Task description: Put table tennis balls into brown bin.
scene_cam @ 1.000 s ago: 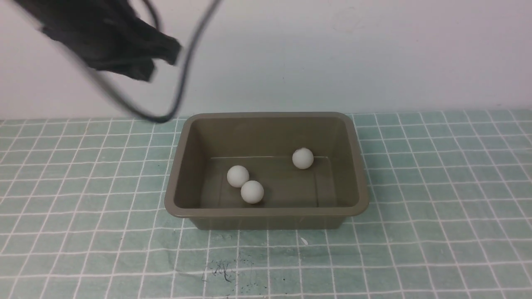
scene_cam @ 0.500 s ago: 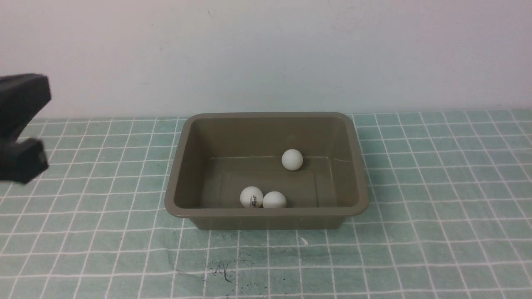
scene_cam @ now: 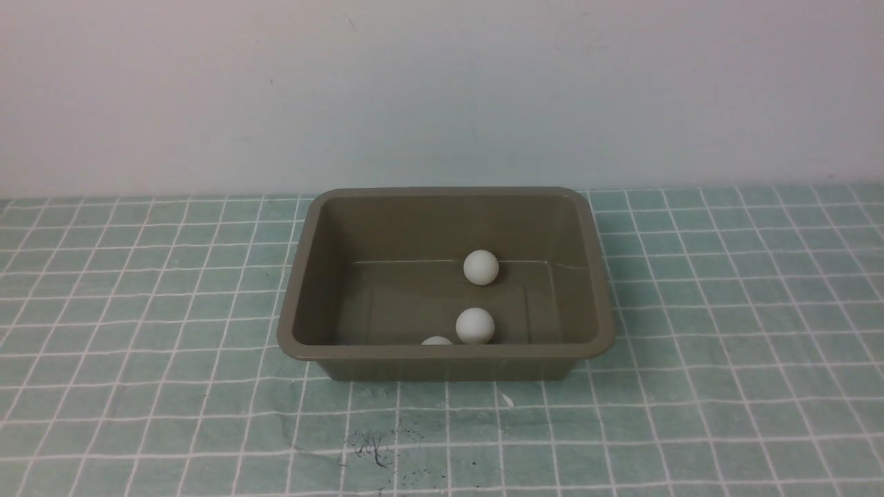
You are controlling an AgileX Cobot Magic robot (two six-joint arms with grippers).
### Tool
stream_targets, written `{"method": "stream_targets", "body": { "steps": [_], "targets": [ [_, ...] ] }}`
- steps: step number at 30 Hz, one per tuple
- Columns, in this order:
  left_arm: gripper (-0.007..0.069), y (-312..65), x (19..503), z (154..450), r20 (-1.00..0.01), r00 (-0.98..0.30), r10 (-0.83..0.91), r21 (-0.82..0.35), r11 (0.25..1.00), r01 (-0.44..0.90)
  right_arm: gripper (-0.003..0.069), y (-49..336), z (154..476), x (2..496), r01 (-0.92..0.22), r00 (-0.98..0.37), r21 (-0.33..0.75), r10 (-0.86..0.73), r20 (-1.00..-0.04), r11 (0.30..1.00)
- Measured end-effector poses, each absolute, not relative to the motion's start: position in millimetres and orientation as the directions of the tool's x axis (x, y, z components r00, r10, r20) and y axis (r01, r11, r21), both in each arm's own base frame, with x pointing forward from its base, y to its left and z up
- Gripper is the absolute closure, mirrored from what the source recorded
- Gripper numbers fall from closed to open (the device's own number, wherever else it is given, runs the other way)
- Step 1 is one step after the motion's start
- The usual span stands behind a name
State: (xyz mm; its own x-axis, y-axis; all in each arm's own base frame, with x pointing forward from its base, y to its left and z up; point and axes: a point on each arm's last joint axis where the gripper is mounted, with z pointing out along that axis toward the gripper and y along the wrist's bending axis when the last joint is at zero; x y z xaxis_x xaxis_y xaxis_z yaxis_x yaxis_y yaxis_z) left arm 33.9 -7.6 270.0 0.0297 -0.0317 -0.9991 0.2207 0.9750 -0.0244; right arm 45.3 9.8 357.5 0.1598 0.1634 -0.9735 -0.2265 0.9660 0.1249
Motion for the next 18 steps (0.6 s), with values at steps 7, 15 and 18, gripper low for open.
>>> {"method": "stream_targets", "body": {
  "steps": [7, 15, 18],
  "targets": [
    [0.0630, -3, 52, 190, -0.978, -0.209, -0.013, -0.023, 0.999, 0.046, 0.0673, 10, 355, 46, -0.226, 0.127, 0.143, 0.175, -0.976, 0.963],
    [0.0630, -2, 52, 171, -0.953, -0.302, -0.005, -0.017, 0.999, 0.037, 0.0673, 10, 353, 46, -0.225, 0.115, 0.143, 0.173, -0.978, 0.964],
    [0.0630, -2, 52, 171, -0.953, -0.302, -0.005, -0.017, 0.999, 0.037, 0.0673, 10, 353, 46, -0.225, 0.114, 0.144, 0.173, -0.978, 0.964]
  ]
}}
